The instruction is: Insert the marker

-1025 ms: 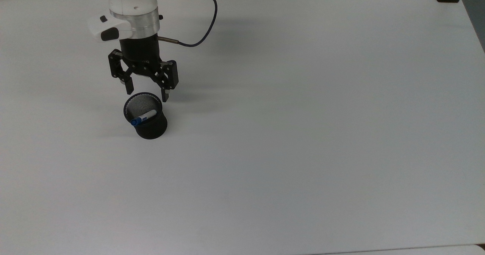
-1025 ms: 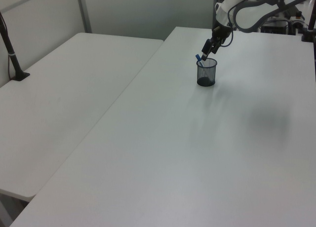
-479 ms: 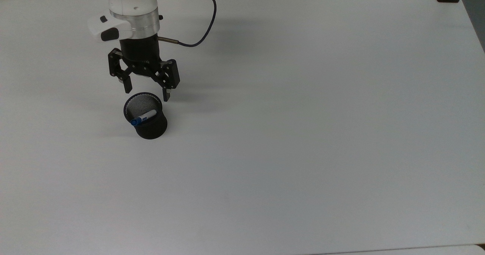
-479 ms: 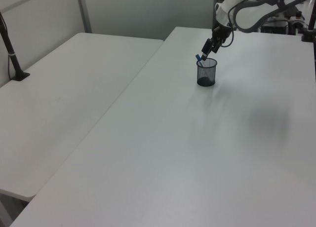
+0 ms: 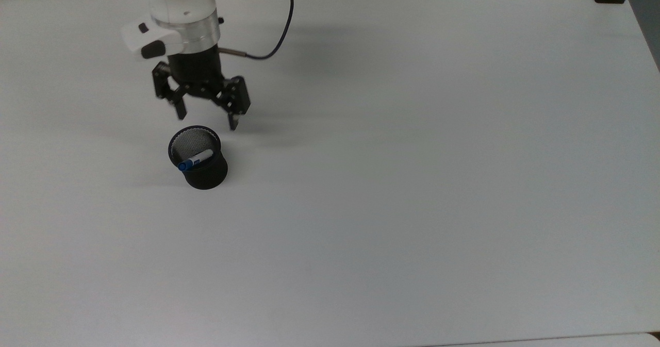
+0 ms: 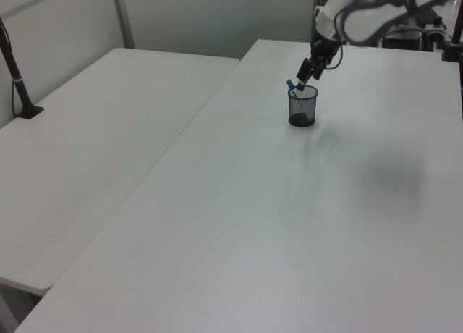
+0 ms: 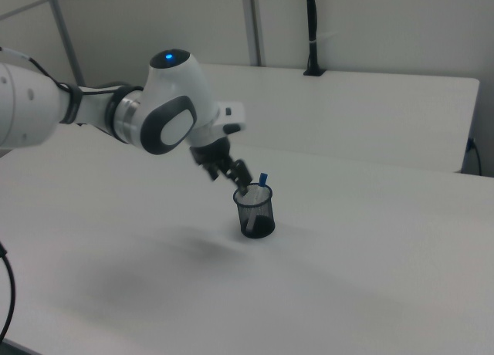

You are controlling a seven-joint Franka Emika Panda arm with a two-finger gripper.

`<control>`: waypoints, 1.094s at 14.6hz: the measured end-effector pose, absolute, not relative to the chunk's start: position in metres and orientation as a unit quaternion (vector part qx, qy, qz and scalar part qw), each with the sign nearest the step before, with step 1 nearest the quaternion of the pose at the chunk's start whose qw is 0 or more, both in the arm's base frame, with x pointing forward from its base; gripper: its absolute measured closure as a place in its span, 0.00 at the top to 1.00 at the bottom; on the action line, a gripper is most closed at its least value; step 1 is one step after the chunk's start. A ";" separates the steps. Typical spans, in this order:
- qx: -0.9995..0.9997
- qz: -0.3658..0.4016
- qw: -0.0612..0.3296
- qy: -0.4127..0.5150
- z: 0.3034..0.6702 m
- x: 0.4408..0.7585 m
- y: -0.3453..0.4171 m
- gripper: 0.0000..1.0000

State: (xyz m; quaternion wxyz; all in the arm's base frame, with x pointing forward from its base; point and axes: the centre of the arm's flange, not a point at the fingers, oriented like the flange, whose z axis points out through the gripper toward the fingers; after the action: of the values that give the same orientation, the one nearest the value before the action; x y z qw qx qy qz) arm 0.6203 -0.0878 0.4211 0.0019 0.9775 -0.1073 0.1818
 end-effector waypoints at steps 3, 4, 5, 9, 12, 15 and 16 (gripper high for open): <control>0.977 0.182 0.002 -0.107 0.421 0.620 -0.088 1.00; 0.977 0.182 0.002 -0.107 0.421 0.620 -0.088 1.00; 0.977 0.182 0.002 -0.107 0.421 0.620 -0.088 1.00; 0.977 0.182 0.002 -0.107 0.421 0.620 -0.088 1.00; 0.977 0.182 0.002 -0.107 0.421 0.620 -0.088 1.00; 0.986 0.128 -0.004 -0.107 0.418 0.613 -0.085 1.00; 0.986 0.128 -0.004 -0.107 0.418 0.613 -0.086 1.00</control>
State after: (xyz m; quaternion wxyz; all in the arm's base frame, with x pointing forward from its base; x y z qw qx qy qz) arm 0.6128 -0.0856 0.4176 -0.0039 0.9859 -0.1070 0.1282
